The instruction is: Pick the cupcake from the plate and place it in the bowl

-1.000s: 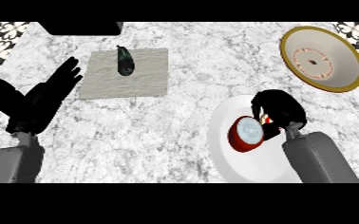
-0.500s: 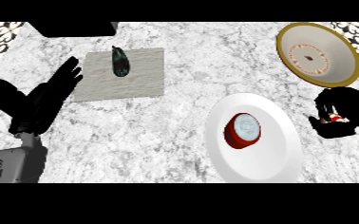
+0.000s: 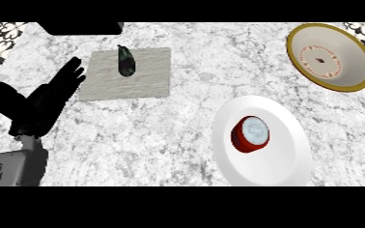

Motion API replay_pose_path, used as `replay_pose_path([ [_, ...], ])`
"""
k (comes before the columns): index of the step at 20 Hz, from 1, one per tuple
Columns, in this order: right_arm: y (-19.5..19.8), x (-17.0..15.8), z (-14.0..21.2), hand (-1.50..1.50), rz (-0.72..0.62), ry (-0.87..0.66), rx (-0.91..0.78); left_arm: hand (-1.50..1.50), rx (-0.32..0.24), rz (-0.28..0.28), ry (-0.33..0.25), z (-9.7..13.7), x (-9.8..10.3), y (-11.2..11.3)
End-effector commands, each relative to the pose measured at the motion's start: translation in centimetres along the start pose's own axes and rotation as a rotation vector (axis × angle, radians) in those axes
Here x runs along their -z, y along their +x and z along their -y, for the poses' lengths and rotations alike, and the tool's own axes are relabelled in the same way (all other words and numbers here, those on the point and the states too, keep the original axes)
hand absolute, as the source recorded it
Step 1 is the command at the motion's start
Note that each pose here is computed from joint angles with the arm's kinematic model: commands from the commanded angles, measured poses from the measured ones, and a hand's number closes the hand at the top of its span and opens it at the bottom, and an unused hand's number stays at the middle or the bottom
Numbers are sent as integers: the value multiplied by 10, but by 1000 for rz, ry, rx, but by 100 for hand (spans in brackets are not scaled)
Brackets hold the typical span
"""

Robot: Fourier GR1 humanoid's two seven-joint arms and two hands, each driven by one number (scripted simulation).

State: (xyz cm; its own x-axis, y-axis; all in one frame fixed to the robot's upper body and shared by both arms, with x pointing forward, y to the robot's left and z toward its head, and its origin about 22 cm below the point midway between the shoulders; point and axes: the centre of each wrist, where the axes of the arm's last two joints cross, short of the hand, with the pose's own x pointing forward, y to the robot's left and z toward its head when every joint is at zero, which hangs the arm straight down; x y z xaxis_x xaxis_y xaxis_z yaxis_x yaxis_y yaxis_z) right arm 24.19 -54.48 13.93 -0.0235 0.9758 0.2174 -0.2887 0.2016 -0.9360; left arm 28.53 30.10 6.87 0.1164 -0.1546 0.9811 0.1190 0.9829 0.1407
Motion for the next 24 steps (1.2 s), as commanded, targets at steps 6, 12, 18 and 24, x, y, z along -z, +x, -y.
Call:
replay_pose_path([
  [6, -58, -85, 79, 150, 79, -147, -18, 0, 6, 0, -32, 15, 8, 5],
  [12, -57, -87, 101, 150, 127, -207, -60, 0, 10, 1, -46, 15, 15, -6],
  [18, -43, -76, 127, 150, 187, -230, 40, 0, 3, -8, -49, 16, 19, 7],
  [24, -20, -47, 142, 150, 252, -213, 144, 0, 25, -10, -37, 20, 18, -1],
])
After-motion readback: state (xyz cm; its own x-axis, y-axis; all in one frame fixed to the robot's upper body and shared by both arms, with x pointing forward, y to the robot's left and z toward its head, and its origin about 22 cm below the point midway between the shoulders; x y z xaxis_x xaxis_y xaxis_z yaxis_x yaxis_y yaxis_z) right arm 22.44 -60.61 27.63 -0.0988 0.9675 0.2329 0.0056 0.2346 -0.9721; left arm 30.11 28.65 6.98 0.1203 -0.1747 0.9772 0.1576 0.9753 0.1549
